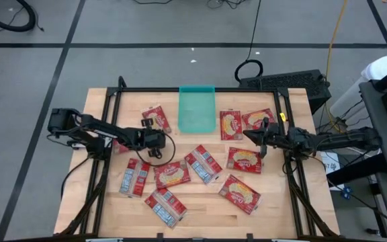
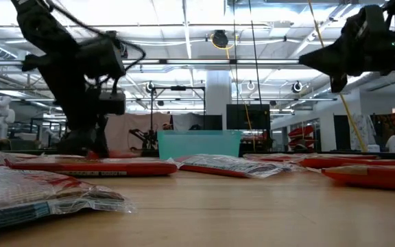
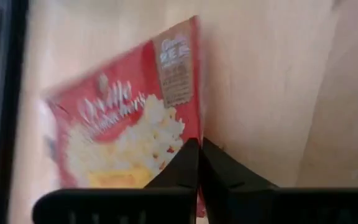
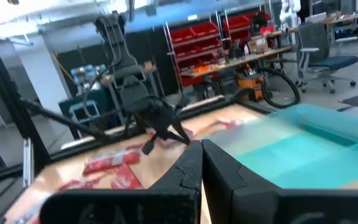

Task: Sort popcorn bags into baskets
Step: Put the red popcorn bag into the blue bin

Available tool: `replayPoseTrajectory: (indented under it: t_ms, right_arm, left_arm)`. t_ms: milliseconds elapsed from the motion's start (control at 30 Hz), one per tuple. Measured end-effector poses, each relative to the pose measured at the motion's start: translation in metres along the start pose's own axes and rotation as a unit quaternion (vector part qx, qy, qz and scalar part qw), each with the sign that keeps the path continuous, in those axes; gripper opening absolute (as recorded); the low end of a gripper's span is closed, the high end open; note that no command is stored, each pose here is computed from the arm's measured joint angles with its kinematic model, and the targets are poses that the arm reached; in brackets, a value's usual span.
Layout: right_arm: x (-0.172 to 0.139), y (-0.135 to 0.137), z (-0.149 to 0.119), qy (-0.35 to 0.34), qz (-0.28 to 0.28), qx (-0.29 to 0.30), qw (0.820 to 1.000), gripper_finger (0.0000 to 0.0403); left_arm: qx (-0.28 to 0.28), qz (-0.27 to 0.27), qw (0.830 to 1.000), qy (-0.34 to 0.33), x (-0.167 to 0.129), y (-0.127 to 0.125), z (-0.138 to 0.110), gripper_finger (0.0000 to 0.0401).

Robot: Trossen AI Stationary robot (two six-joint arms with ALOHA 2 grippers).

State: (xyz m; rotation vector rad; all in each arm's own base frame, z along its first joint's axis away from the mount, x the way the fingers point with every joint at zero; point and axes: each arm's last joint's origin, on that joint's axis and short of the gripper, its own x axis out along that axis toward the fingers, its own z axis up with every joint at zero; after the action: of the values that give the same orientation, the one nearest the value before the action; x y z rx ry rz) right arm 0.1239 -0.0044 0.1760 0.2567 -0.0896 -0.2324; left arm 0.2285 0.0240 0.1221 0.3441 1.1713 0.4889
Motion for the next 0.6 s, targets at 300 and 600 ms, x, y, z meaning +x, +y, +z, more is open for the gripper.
replayPoseTrajectory:
  t_ms: [300, 600]
  right_arm:
    - [0.047, 0.012, 0.003, 0.098, -0.06, -0.077, 0.99, 0.0]
    - [0.138, 0.039, 0.01, 0.16, -0.063, -0.15, 0.974, 0.0037]
  left_arm:
    - [-0.004, 0.063, 0.994, -0.093, -0.044, 0.032, 0.023, 0.0003]
    - [-0.038, 0.105, 0.979, -0.173, -0.089, 0.058, 0.02, 0.0002]
